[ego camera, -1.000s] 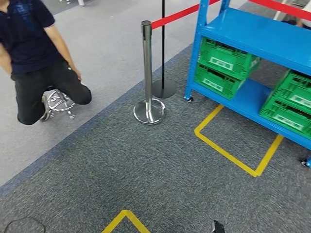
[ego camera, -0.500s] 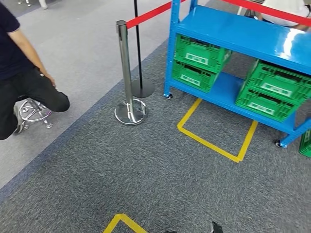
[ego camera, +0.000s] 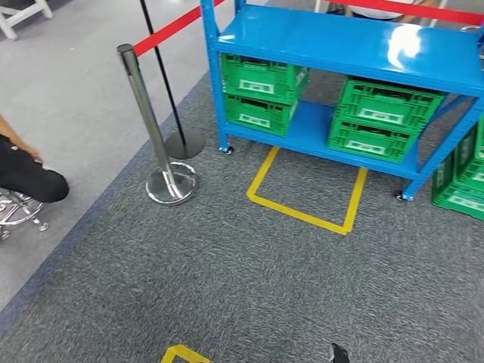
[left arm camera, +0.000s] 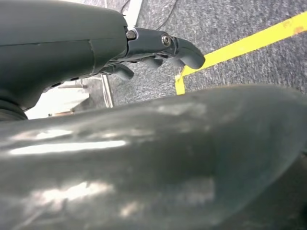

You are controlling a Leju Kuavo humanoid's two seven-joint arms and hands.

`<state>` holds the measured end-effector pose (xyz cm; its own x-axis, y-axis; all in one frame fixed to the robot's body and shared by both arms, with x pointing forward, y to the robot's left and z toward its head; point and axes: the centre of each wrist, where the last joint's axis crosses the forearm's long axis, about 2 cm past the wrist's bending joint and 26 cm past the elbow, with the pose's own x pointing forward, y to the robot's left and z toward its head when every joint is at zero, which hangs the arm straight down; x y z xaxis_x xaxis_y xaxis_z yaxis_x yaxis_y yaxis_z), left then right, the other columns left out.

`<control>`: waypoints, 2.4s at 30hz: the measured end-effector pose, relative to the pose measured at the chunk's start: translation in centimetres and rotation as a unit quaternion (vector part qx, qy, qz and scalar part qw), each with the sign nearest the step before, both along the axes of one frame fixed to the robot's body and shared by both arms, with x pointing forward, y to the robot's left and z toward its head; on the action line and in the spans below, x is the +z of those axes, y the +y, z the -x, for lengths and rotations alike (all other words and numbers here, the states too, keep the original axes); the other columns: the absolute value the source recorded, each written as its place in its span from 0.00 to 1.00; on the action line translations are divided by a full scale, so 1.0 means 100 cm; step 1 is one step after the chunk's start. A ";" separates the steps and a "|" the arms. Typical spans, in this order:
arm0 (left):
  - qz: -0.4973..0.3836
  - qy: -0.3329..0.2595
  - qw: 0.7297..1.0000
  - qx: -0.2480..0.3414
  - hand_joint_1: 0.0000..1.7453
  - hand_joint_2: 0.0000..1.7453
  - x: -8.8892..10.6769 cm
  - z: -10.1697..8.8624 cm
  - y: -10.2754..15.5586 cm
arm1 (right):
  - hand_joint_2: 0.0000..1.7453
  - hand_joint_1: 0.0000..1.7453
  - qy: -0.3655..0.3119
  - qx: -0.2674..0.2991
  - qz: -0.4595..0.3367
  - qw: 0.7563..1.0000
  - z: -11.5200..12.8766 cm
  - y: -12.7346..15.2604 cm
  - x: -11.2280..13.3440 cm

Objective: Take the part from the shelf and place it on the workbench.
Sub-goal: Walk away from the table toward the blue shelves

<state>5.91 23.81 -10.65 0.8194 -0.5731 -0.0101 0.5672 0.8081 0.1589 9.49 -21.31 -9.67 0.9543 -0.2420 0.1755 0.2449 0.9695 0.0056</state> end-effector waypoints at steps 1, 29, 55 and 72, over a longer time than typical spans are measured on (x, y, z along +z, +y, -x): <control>0.000 0.000 1.000 0.000 0.00 0.00 0.000 0.000 0.000 | 0.00 0.00 0.000 0.000 0.000 1.000 0.000 0.000 0.000; -0.001 0.003 1.000 -0.012 0.00 0.00 0.000 -0.001 0.000 | 0.00 0.00 0.000 0.000 -0.001 1.000 -0.002 0.000 0.000; -0.013 0.010 1.000 -0.015 0.00 0.00 0.000 -0.003 0.000 | 0.00 0.00 -0.001 0.000 0.003 1.000 -0.003 0.000 0.001; -0.012 0.013 1.000 -0.021 0.00 0.00 0.000 -0.003 0.000 | 0.00 0.00 -0.001 0.001 0.003 1.000 -0.004 0.000 0.001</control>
